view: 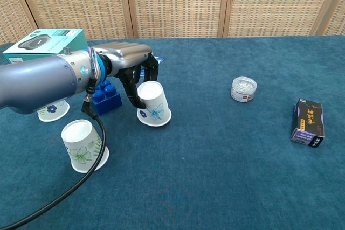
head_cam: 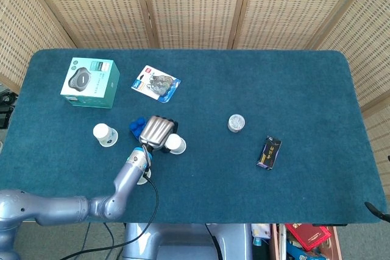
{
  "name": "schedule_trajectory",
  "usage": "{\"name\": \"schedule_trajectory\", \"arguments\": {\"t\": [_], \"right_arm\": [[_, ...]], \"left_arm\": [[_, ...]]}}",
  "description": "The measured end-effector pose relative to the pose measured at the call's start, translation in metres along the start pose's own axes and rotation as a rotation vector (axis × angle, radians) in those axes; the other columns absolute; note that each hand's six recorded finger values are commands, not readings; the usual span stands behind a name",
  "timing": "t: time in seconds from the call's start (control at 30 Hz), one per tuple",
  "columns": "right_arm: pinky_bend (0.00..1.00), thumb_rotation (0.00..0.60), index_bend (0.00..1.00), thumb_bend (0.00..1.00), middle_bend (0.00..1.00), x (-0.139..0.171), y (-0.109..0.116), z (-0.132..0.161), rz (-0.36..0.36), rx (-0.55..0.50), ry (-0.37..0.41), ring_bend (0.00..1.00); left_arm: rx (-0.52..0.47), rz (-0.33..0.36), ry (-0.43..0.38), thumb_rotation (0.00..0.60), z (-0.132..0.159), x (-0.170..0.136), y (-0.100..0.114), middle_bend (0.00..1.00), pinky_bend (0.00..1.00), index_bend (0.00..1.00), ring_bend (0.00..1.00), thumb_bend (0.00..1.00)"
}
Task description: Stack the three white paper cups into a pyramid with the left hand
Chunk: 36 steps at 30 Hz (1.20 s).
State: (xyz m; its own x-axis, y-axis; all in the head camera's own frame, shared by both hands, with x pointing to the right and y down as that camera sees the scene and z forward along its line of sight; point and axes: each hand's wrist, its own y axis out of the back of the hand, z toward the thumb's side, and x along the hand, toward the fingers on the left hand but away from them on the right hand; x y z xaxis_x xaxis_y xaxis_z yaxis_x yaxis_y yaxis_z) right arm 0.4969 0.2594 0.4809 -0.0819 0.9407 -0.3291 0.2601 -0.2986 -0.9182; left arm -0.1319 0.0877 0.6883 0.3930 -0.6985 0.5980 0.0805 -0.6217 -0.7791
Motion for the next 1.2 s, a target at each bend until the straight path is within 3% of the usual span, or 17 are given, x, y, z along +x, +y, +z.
{"name": "schedule_trajectory", "arguments": {"t": [0.3, 0.5, 0.63, 0.8, 1.2], "right_arm": [[0.0, 0.6, 0.0, 0.0, 0.0, 0.001, -0.001, 0.002, 0.001, 0.003, 0.006, 0.0], [0.0, 0.6, 0.0, 0.0, 0.0, 0.002, -0.002, 0.006, 0.002, 0.008, 0.015, 0.0], [0.0, 0.6, 0.0, 0.0, 0.0, 0.003, -0.003, 0.007, 0.004, 0.011, 0.018, 0.0], [0.0, 0.6, 0.0, 0.0, 0.0, 0.004, -0.003, 0.008, 0.003, 0.014, 0.021, 0.0], [0.0, 0.6, 0.0, 0.0, 0.0, 0.004, -0.004, 0.008, 0.007, 0.015, 0.02, 0.0]], "left_arm": [[-0.019, 0.013, -0.085, 0.6, 0.009, -0.025, 0.021, 0.47, 0.4, 0.51, 0.44, 0.08], [-0.009, -0.03, -0.154, 0.6, 0.017, -0.055, 0.025, 0.47, 0.4, 0.51, 0.44, 0.08], [-0.014, -0.091, -0.186, 0.6, 0.019, -0.08, 0.019, 0.46, 0.4, 0.51, 0.44, 0.08], [0.018, -0.134, -0.172, 0.6, 0.011, -0.1, 0.002, 0.46, 0.4, 0.51, 0.44, 0.08], [-0.011, -0.142, -0.119, 0.6, -0.009, -0.096, -0.022, 0.46, 0.4, 0.51, 0.44, 0.08]]}}
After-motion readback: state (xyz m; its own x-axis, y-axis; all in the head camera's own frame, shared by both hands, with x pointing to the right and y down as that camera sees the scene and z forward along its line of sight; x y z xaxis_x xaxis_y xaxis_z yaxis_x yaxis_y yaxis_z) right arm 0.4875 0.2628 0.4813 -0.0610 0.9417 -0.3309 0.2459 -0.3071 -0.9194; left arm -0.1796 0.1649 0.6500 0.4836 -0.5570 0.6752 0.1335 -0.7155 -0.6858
